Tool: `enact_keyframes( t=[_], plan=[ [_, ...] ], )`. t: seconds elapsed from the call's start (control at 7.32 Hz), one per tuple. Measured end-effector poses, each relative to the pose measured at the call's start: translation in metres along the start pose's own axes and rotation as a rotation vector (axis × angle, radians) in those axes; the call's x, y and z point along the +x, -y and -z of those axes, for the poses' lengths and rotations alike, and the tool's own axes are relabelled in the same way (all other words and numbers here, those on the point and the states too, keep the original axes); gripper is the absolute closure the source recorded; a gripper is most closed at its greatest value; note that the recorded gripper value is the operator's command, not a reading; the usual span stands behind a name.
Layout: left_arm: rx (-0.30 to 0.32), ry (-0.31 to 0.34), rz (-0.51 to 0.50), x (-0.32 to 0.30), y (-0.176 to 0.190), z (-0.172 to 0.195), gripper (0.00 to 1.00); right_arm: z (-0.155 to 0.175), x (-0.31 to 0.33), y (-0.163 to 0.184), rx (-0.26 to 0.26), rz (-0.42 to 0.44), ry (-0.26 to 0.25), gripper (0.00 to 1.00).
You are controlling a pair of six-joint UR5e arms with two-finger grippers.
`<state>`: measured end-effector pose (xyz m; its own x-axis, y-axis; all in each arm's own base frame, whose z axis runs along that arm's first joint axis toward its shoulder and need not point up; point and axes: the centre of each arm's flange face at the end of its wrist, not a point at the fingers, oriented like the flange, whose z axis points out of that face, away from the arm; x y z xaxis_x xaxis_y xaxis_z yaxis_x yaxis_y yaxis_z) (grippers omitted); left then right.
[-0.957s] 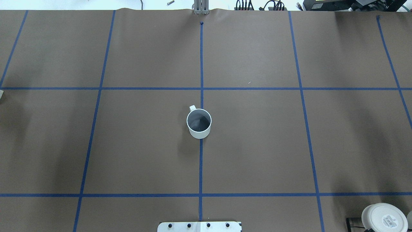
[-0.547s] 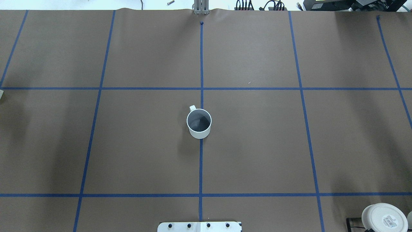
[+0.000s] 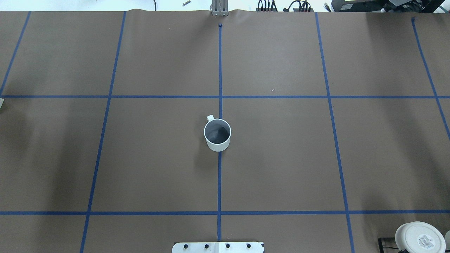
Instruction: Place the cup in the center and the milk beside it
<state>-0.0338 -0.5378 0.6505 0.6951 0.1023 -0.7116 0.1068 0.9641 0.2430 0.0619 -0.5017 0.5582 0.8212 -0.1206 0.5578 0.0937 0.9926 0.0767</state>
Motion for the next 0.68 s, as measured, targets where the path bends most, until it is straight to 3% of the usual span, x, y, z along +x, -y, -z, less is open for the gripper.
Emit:
enact_keyframes(
  t=[0.27, 0.41, 0.68],
  plan=[
    [0.006, 0.014, -0.015, -0.0078, -0.0031, -0.0138, 0.14, -0.0011, 0.0007, -0.0003, -0.002, -0.003, -0.001, 0.0],
    [0.009, 0.013, -0.017, -0.0081, -0.0029, -0.0152, 0.32, -0.0011, 0.0007, -0.0003, -0.002, -0.004, -0.001, 0.0],
    [0.01, 0.006, -0.031, -0.0032, -0.0025, -0.0191, 0.34, -0.0012, 0.0008, -0.0002, -0.002, -0.004, -0.001, 0.0]
  ],
)
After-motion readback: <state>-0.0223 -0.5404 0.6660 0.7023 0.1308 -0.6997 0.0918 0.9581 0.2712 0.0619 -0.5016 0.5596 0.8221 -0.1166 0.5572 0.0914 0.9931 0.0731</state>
